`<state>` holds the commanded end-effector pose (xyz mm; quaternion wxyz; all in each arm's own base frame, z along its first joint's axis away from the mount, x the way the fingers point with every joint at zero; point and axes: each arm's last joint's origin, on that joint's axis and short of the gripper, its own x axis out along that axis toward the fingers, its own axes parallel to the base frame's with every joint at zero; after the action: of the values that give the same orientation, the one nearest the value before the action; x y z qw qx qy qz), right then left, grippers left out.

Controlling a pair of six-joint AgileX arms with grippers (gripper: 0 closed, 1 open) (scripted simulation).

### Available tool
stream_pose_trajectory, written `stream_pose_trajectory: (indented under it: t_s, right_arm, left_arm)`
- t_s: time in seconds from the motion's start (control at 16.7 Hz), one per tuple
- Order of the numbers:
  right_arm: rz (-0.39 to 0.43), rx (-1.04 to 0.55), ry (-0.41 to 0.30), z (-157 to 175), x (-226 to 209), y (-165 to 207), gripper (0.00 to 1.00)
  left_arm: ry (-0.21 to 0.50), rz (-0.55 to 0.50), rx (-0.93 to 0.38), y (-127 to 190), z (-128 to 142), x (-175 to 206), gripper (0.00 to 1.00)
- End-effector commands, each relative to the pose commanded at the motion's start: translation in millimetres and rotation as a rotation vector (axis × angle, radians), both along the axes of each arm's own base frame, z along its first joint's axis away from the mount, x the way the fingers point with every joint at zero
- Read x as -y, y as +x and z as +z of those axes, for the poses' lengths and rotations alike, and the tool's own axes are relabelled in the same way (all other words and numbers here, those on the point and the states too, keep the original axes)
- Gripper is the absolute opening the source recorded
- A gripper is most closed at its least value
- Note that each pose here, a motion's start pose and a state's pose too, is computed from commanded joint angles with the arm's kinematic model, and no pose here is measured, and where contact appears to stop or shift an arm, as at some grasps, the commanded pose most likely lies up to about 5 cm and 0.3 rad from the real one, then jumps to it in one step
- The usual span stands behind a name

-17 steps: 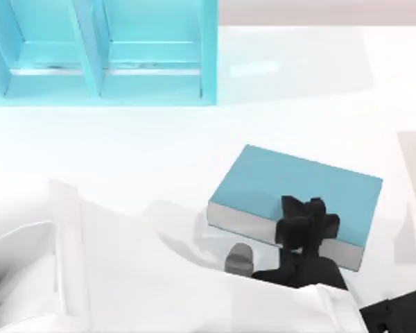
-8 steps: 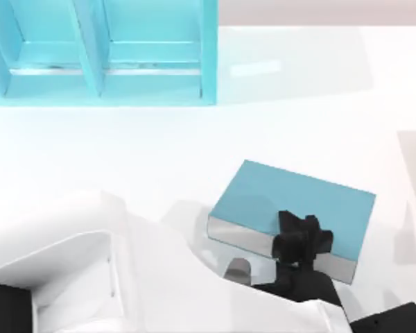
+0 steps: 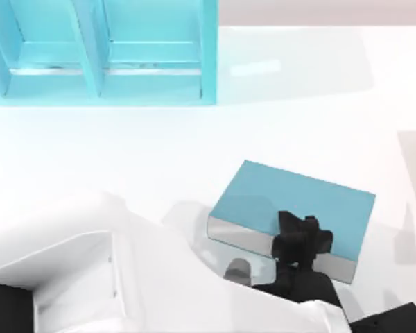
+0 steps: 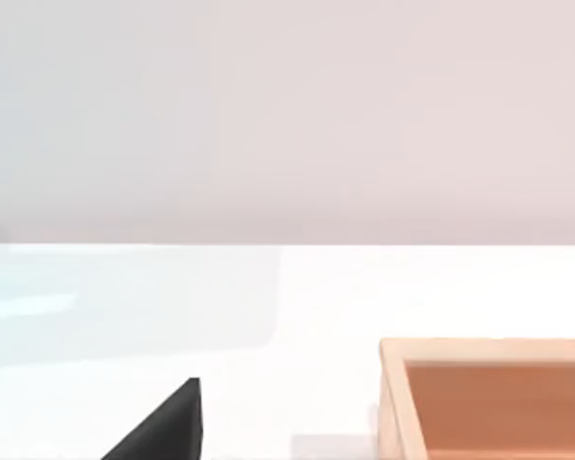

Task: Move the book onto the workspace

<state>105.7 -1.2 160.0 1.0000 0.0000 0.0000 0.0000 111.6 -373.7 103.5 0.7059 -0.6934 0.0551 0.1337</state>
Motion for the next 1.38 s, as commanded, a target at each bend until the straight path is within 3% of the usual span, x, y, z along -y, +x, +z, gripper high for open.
stream_pose_trajectory:
  t_s: [0.42, 1.08, 1.38]
  right_arm:
    - [0.0, 0.0, 0.0, 0.0, 0.0, 0.0, 1.0]
    - [0.0, 0.0, 0.0, 0.0, 0.0, 0.0, 1.0]
    - [0.0, 0.0, 0.0, 0.0, 0.0, 0.0, 1.0]
  left_arm:
    - [0.0, 0.0, 0.0, 0.0, 0.0, 0.0, 0.98]
    - [0.003, -0.004, -0.002, -2.5, -1.6, 0.5, 1.0]
    - [0.004, -0.026, -0.024, -32.0, -13.9, 7.0, 1.0]
